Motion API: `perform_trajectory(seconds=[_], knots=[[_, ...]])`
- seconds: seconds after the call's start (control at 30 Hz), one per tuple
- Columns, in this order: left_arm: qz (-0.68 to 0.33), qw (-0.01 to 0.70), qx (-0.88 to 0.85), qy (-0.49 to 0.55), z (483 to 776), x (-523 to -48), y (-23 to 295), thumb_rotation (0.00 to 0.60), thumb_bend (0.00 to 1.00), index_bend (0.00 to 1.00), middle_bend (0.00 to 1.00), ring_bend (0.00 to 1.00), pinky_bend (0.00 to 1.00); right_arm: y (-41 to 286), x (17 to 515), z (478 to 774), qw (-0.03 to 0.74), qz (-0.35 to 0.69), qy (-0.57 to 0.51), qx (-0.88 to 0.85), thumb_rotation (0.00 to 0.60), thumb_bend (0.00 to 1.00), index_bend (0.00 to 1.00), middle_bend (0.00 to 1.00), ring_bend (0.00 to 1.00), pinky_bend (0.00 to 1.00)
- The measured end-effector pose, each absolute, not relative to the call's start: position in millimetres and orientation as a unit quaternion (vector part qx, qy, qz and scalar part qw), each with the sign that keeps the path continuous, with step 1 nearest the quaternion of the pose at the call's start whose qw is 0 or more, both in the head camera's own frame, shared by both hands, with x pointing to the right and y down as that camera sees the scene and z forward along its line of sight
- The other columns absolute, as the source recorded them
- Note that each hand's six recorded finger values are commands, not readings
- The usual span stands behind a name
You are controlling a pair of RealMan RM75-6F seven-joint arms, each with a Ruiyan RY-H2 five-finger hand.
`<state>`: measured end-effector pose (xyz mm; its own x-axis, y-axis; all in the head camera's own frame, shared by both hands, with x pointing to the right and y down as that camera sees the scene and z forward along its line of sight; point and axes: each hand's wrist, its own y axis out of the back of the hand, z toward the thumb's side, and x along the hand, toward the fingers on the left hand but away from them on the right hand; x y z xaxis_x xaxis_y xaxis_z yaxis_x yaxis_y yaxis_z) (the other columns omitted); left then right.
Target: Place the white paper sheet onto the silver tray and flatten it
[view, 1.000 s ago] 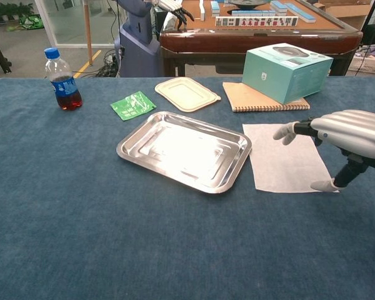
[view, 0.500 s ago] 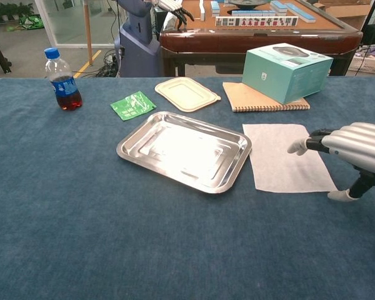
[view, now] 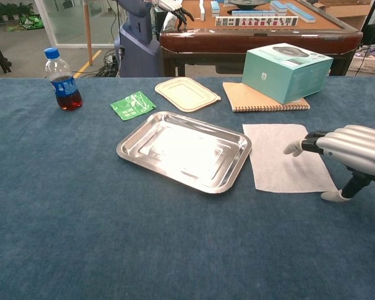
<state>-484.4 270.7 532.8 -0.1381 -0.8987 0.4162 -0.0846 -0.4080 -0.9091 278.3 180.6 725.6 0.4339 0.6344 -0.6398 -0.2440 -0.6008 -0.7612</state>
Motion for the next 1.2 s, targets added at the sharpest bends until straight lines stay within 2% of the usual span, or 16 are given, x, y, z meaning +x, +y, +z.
perform_trajectory(seconds=[0.73, 0.9, 1.2], knots=[[-0.620, 0.328, -0.568, 0.431, 534, -485, 271, 0.600, 0.22, 0.22, 0.18, 0.17, 0.11, 175, 278, 732, 0.432, 0.520, -0.133, -0.725, 0.600, 0.22, 0.19, 0.21, 0.12, 0.31], [-0.621, 0.327, -0.567, 0.431, 535, -486, 272, 0.600, 0.22, 0.22, 0.18, 0.17, 0.11, 173, 276, 730, 0.431, 0.515, -0.142, -0.727, 0.600, 0.28, 0.22, 0.21, 0.12, 0.31], [-0.621, 0.326, -0.568, 0.430, 536, -486, 273, 0.600, 0.22, 0.22, 0.18, 0.17, 0.11, 169, 274, 728, 0.435, 0.510, -0.147, -0.727, 0.600, 0.31, 0.24, 0.21, 0.12, 0.31]])
